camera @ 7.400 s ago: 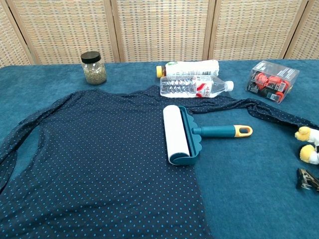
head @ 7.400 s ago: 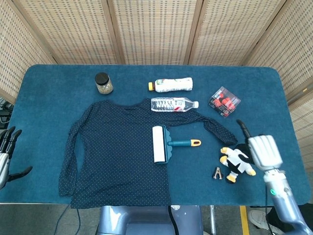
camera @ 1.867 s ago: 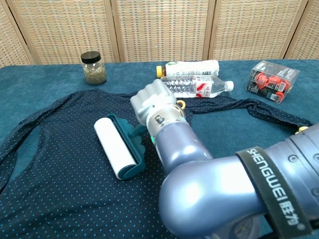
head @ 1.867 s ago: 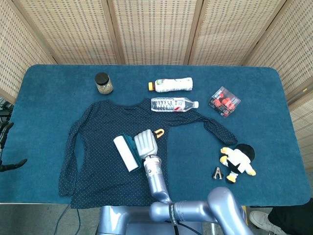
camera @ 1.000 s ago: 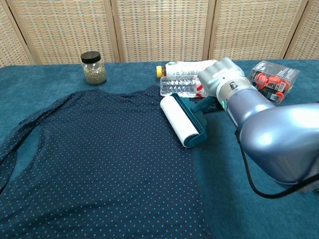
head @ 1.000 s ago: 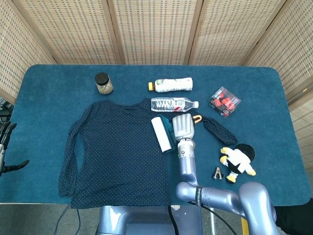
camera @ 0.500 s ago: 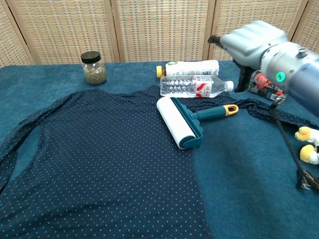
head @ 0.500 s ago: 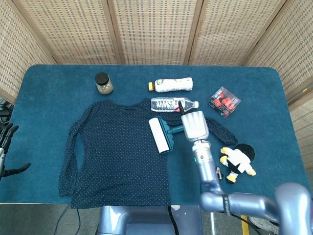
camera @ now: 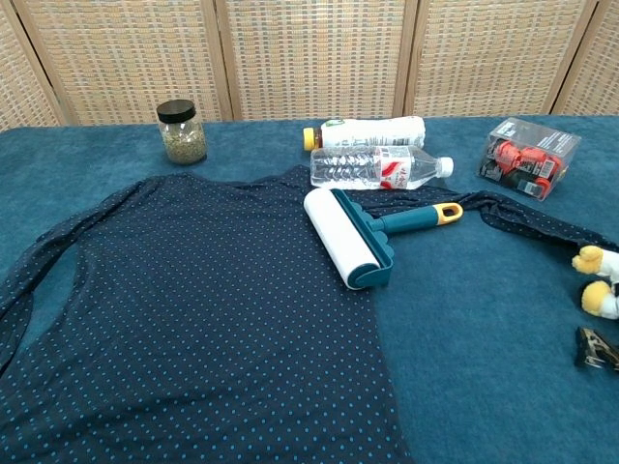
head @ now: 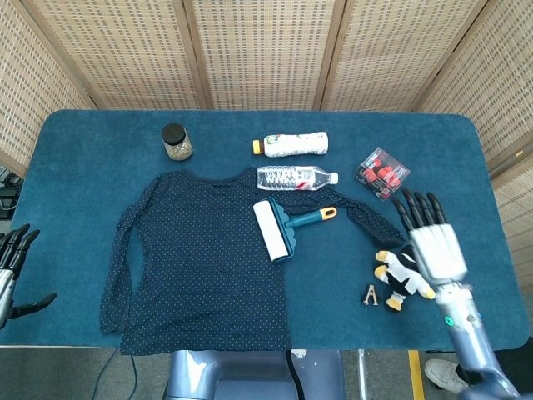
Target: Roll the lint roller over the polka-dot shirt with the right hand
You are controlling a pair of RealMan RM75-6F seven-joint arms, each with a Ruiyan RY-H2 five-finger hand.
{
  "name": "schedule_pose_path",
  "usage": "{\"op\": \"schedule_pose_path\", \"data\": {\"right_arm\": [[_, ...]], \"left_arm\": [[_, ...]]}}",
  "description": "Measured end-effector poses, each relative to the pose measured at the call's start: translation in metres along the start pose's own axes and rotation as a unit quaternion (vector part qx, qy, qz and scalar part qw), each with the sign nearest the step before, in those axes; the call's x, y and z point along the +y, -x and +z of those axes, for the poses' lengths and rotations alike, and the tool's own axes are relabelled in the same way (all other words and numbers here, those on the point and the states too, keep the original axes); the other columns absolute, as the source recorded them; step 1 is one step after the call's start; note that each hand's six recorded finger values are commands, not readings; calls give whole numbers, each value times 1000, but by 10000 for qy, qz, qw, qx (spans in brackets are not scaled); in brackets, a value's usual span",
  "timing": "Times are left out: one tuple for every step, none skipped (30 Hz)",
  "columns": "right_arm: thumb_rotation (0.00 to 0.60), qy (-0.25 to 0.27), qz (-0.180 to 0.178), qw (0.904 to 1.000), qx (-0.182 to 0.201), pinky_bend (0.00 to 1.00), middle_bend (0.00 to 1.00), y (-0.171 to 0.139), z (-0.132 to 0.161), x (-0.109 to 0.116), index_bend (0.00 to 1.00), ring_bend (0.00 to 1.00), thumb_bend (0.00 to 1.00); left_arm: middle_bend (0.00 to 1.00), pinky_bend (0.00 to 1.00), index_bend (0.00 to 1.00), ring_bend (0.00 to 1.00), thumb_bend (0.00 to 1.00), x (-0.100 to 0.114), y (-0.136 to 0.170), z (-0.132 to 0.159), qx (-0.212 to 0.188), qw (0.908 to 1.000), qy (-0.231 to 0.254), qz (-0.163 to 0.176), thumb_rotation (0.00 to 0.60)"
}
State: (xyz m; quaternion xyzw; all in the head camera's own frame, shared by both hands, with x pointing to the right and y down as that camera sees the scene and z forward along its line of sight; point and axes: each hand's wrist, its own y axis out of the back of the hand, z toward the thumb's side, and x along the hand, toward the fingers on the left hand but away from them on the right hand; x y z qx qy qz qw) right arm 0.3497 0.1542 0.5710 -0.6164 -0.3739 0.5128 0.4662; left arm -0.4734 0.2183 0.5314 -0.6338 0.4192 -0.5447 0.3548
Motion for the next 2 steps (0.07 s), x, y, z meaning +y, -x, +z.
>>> {"op": "schedule_pose_path", "data": {"right_arm": [[600, 25, -24, 10000, -40, 0, 0, -9, -6, 0, 0, 0, 0], [600, 17, -42, 10000, -74, 0, 0, -19, -12, 0, 0, 0, 0]], "left_arm": [[0, 0, 0, 0, 0, 0, 0, 0, -1, 10000, -6, 11, 600], [0, 0, 0, 0, 0, 0, 1, 1, -5, 10000, -12, 18, 600]]}}
